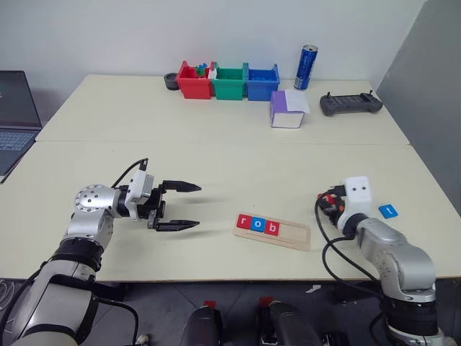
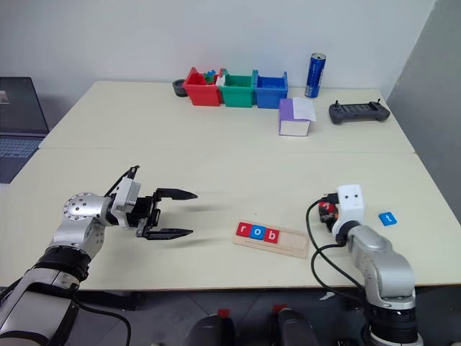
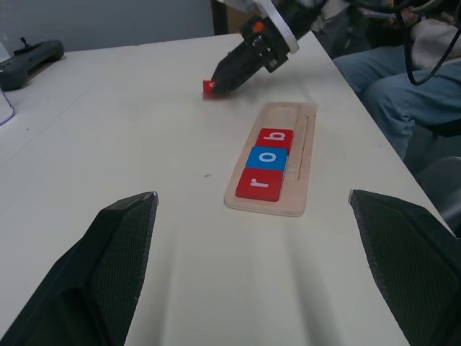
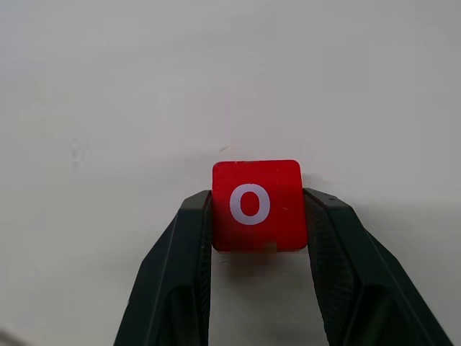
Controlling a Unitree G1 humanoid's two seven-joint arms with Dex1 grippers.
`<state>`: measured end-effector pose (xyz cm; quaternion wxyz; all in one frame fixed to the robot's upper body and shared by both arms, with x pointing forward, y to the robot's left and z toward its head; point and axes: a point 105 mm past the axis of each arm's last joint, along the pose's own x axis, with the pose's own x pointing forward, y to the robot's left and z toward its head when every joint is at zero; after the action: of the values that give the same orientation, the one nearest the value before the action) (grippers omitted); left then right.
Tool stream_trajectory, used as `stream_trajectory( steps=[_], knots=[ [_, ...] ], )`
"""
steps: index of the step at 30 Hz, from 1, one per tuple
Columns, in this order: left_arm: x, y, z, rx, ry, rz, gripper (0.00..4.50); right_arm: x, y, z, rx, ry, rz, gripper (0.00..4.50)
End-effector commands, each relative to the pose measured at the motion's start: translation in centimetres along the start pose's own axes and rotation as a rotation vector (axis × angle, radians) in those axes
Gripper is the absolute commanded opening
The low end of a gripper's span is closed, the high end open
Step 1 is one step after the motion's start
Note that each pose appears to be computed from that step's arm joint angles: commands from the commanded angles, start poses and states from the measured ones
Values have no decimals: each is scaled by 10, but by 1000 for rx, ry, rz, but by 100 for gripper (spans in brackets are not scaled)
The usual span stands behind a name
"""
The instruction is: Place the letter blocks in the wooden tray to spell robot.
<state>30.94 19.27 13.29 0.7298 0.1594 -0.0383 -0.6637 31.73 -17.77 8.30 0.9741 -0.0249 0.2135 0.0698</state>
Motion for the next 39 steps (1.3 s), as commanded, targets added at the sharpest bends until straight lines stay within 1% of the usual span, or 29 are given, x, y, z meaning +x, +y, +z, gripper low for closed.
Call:
stream_trajectory(
  steps=[1, 2, 4, 5, 8, 9, 13, 14, 17, 19, 20, 22, 25, 29, 32, 36, 39],
  knots=[
    [-7, 4, 9, 48, -1, 14, 450, -4, -8, 3, -13, -2, -48, 180],
    [-7, 4, 9, 47, 0, 14, 450, -4, -10, 4, -8, -3, -53, 217],
    [-7, 3, 9, 46, 0, 14, 450, -5, -10, 7, -6, -10, -43, 270],
    [-7, 3, 9, 45, 0, 14, 450, -6, -10, 10, -13, -15, -37, 306],
    [-7, 4, 9, 48, -2, 15, 450, -12, -12, 27, -61, -56, -2, 404],
    [-7, 4, 10, 50, -3, 15, 450, -14, -15, 33, -80, -69, 16, 445],
    [-9, 4, 12, 58, -3, 19, 450, -23, -32, 58, -215, -105, 129, 448],
    [-10, 4, 12, 59, -3, 20, 450, -24, -34, 60, -267, -105, 194, 448],
    [-12, 2, 13, 64, -7, 23, 450, -31, -31, 55, -437, -71, 435, 448],
    [-11, 2, 15, 66, -12, 22, 450, -33, -34, 44, -534, 10, 589, 448],
    [-11, 2, 15, 67, -13, 21, 450, -29, -38, 42, -571, 45, 644, 448],
    [-11, 2, 17, 70, -13, 15, 450, -14, -46, 45, -645, 75, 700, 448],
    [-12, 2, 20, 80, -13, 13, 450, -1, -46, 46, -760, 119, 805, 448],
    [-13, -2, 22, 83, -16, 5, 450, 10, -47, 47, -839, 156, 866, 448],
    [-14, -6, 23, 80, -17, -4, 450, 11, -49, 38, -864, 203, 921, 448],
    [-19, -10, 26, 58, -22, -8, 450, 18, -46, 37, -872, 205, 933, 448],
    [-23, -13, 26, 38, -15, -7, 450, 24, -45, 36, -876, 207, 924, 390]
  ],
)
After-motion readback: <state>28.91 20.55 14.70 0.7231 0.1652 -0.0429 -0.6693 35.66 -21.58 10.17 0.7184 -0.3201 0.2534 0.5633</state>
